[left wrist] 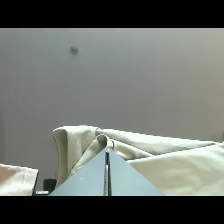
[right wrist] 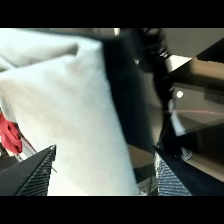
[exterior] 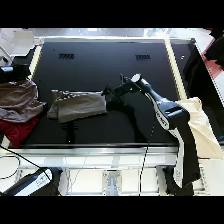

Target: Fold the shirts.

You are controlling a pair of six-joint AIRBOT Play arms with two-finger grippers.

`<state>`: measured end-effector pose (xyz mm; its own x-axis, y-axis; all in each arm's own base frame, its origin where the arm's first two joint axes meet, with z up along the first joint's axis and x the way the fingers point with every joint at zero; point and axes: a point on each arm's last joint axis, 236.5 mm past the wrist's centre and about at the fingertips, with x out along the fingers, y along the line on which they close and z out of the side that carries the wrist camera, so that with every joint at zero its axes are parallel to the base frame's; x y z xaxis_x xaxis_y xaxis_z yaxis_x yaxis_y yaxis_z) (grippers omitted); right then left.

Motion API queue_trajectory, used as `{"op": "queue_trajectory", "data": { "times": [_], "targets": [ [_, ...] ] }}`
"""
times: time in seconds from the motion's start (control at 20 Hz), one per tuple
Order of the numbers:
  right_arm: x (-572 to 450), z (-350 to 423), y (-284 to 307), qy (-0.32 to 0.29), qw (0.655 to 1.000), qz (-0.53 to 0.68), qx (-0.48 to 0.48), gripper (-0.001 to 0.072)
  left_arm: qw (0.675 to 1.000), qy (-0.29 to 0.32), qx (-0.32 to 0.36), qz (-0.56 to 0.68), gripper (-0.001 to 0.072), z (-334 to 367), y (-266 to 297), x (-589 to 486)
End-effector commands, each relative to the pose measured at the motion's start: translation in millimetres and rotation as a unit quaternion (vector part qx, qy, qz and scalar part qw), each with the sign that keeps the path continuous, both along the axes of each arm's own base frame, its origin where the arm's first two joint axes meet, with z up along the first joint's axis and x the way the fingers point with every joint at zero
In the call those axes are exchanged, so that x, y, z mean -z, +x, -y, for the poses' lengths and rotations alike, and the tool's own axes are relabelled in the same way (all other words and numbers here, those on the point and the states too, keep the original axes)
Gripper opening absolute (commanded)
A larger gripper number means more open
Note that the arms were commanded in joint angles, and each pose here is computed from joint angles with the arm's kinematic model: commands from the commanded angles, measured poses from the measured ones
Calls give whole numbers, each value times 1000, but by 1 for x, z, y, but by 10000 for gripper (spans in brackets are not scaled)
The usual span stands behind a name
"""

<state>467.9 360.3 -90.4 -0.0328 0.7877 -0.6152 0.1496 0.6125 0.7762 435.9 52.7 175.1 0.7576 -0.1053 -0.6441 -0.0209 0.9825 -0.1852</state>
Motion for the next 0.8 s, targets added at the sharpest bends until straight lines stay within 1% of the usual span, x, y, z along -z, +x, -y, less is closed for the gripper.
{"op": "queue_trajectory", "data": {
  "times": [0.0, 0.05, 0.1, 0.15, 0.2, 0.25, 0.35, 0.4, 0.5, 0.6, 0.75],
  "targets": [
    [5, -36, -25, 12, 1000, -10, -26, 678, 1000, 0, 2, -3, 13, 1, -1, 1],
    [1, -46, -32, 21, 999, -8, -36, 661, 1000, 0, 2, -3, 13, 1, -1, 1],
    [-5, -57, -38, 36, 998, -2, -47, 532, 1000, 0, 2, -4, 13, 1, -1, 1],
    [-13, -69, -44, 59, 997, 4, -57, 325, 1000, 0, 2, -4, 13, 1, -1, 1],
    [-24, -78, -46, 79, 995, 14, -64, 142, 1000, 0, 3, -6, 14, 1, -2, 2],
    [-37, -85, -45, 95, 992, 29, -72, 20, 1000, 2, 7, -10, 13, 2, -4, 3],
    [-70, -88, -39, 115, 985, 79, -105, 12, 1000, 8, 18, -17, 14, 4, -7, 6],
    [-87, -81, -32, 113, 981, 105, -118, 12, 1000, 7, 19, -20, 14, 5, -8, 7],
    [-119, -47, -9, 87, 977, 155, -116, 12, 1000, 7, 19, -21, 13, 4, -8, 8],
    [-143, 14, 13, 24, 975, 196, -106, 12, 1000, 7, 19, -21, 13, 4, -8, 8],
    [-181, 137, 36, -107, 966, 229, -59, 11, 1000, 7, 19, -21, 13, 5, -8, 8]
  ]
}}
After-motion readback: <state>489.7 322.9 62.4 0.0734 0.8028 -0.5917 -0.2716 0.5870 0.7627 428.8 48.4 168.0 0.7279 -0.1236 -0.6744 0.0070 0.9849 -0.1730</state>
